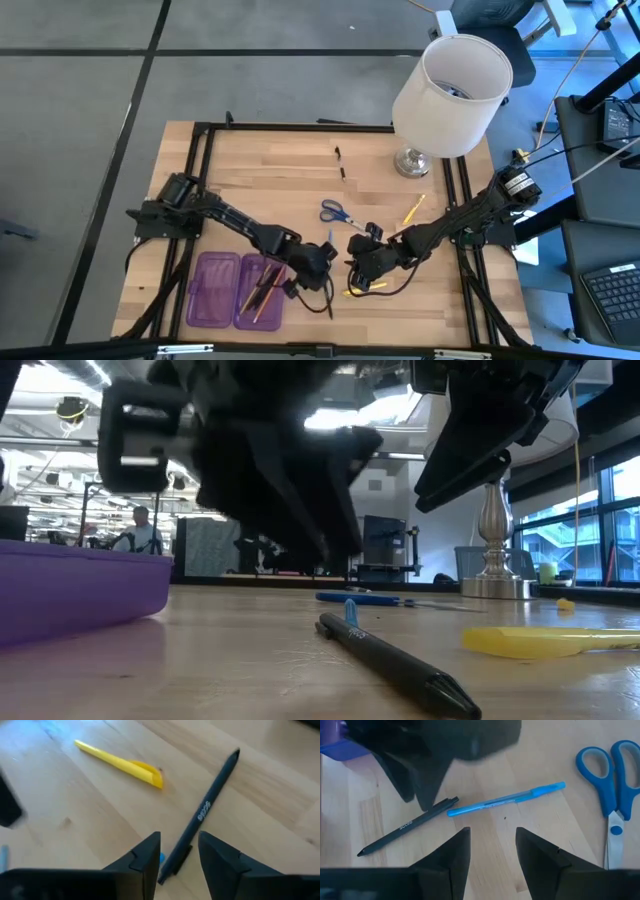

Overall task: Pick & place school supplies into a supply box
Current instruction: Put the black pen into the violet box

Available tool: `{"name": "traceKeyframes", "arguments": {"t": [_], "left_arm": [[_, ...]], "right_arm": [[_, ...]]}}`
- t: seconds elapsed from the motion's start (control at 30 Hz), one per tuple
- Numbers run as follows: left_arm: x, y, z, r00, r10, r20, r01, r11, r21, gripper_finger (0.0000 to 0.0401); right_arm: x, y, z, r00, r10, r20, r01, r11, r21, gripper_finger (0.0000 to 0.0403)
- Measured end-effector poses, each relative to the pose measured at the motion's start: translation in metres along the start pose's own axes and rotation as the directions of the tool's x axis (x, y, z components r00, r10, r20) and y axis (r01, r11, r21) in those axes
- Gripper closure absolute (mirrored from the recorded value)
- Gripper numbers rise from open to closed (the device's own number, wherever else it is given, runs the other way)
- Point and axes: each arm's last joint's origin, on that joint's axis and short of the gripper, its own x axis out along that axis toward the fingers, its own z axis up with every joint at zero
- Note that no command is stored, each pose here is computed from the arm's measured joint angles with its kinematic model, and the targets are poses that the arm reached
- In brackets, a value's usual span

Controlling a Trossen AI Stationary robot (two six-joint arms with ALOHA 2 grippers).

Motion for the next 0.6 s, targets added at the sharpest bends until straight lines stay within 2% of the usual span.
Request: {"name": "traceKeyframes", "arguments": {"t": [0.2,0.6], "left_arm": [[0.019,0.002,-0.01,0.999,-0.046,-0.024,0.046,0.999,0.0,0.0291],[0.024,0.003,-0.018,0.996,-0.062,-0.066,0.064,0.998,0.021,0.0304]], "right_arm": [[0.0,0.0,0.0,1.0,0.0,-0.001,0.0,1.0,0.0,0.0241],[0.0,0.0,0.0,1.0,0.0,-0.001,0.0,1.0,-0.001,0.0241]]}}
